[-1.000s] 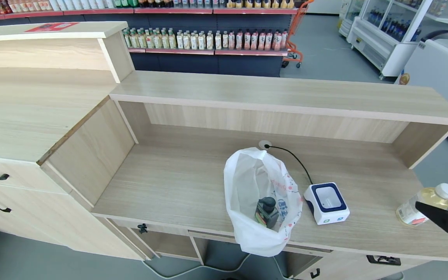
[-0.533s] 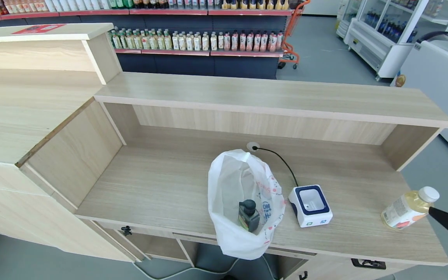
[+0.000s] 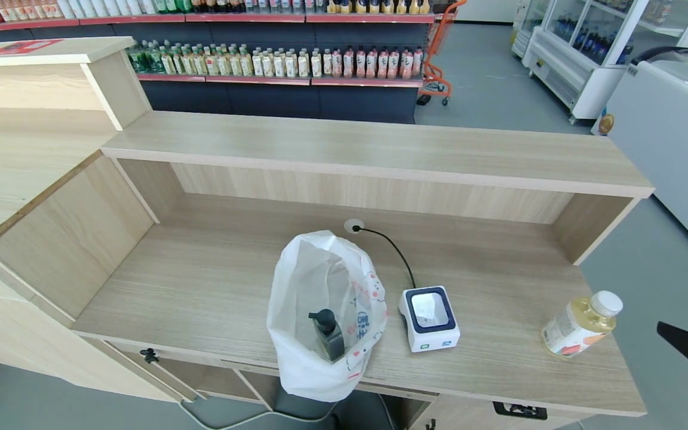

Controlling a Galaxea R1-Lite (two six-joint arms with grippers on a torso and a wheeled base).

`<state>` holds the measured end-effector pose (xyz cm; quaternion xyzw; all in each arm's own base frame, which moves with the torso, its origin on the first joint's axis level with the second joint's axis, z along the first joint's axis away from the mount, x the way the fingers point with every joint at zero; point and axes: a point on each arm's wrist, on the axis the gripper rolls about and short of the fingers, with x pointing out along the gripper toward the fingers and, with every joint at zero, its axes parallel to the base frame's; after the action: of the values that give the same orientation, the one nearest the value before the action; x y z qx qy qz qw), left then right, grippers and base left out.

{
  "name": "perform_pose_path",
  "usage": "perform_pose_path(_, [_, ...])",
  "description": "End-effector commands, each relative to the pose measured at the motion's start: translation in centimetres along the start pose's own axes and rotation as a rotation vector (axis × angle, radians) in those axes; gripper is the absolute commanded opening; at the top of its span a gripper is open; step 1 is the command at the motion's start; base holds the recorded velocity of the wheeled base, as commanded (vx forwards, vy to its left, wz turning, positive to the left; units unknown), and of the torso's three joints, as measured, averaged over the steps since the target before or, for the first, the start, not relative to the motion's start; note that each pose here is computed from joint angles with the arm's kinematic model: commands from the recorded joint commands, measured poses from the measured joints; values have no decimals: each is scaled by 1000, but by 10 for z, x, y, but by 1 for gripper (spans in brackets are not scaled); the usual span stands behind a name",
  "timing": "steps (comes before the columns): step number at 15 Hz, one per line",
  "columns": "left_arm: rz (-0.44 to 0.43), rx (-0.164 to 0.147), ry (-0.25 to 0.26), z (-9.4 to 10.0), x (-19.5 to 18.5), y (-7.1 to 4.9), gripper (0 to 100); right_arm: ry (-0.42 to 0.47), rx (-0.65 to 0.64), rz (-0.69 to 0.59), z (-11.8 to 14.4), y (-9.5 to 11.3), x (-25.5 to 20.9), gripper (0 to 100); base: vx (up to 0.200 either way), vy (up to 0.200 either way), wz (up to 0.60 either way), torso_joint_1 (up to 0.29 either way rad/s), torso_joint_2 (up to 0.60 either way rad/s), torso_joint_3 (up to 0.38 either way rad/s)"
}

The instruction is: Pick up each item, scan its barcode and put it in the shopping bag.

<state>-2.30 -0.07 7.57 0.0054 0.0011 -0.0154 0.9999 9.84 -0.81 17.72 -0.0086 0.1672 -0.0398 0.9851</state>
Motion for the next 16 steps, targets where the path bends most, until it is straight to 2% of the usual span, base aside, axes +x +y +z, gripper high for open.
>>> perform_pose_path(1, [0,0,1,0,0,0,0,10,-2,2,-3,0,1,100,0,-200,0,2,2,2])
perform_pose_path(4, [0,-2,2,0,0,0,0,13,-5,2,-8,0,-2,100,0,-200,0,4,5,2])
perform_pose_path(10, [0,-3,-1,0,0,0,0,19,-23,4,-14,1,-4,100,0,0,0,0,0,0])
perform_pose_path(13, [0,-2,2,0,0,0,0,25,-24,4,-14,1,-3,100,-200,0,0,11,2,4])
perform_pose_path(16, [0,-2,1,0,0,0,0,29,-41,1,-15,1,-3,100,0,0,0,0,0,0])
